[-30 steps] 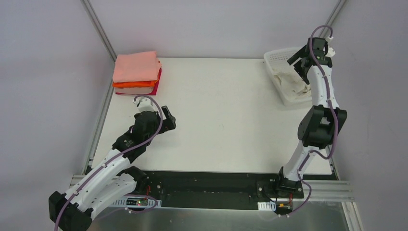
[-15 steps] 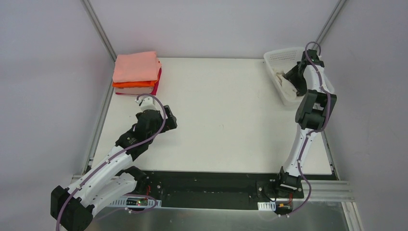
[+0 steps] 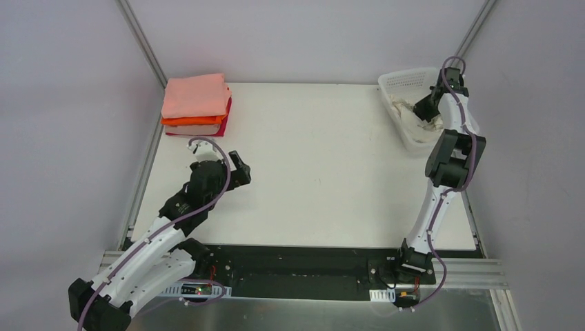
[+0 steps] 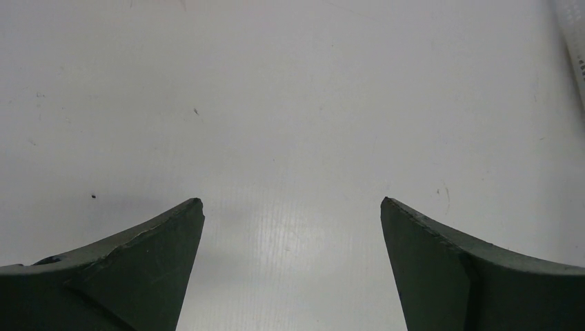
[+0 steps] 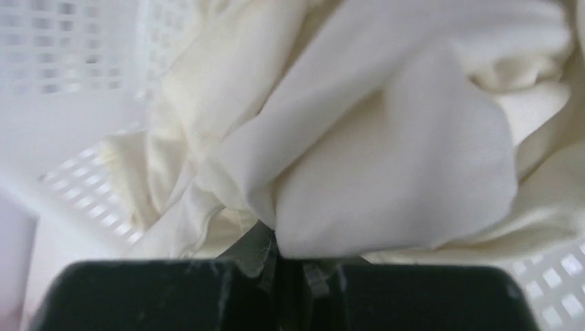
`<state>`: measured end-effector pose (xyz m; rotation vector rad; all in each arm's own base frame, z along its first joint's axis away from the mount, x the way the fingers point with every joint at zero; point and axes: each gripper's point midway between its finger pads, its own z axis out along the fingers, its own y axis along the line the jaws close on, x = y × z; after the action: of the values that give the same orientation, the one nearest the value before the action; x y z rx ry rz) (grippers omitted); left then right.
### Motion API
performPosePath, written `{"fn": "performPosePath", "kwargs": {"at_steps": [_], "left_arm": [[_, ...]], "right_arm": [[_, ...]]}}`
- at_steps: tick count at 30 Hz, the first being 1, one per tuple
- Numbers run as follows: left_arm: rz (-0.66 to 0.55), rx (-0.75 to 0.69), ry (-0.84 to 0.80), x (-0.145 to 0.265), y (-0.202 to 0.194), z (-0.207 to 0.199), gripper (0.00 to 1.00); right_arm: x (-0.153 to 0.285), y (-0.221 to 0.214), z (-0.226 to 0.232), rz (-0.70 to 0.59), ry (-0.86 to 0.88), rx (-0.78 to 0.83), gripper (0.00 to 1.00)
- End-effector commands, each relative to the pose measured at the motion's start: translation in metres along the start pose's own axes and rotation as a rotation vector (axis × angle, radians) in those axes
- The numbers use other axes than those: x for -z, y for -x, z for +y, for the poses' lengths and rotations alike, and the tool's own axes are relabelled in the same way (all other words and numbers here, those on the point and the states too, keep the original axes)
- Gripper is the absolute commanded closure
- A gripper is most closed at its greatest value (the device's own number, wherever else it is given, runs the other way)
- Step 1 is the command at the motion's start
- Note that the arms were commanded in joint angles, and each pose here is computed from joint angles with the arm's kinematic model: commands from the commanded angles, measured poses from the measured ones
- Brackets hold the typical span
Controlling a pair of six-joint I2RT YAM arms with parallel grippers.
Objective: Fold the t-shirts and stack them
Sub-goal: Grab crumpled tshirt from bin with the right arm, then move the tshirt to the center of the board
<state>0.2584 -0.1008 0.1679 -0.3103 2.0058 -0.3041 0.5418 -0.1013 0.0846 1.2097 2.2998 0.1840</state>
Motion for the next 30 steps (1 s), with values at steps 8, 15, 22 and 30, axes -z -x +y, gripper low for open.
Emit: {"fn": "performPosePath", "kwargs": {"at_steps": [8, 15, 22, 30], "left_arm": [[-0.073, 0.070, -0.033, 0.021, 0.004, 0.010, 0.00], [-0.060, 0.126, 0.009, 0.029, -0.011, 0.029, 0.00], [-0.024, 0.169, 0.028, 0.039, -0.026, 0.040, 0.00], [-0.001, 0.184, 0.046, 0.047, -0.033, 0.048, 0.00]], "right_arm": [[0.275, 0.046, 0.104, -0.275, 0.566, 0.075, 1.00], [0.383, -0.031, 0.139, -0.193, 0.804, 0.291, 1.00], [0.447, -0.157, 0.159, 0.013, 1.032, 0.600, 1.00], [0.417, -0.312, 0.123, 0.302, 1.100, 1.014, 1.00]]}}
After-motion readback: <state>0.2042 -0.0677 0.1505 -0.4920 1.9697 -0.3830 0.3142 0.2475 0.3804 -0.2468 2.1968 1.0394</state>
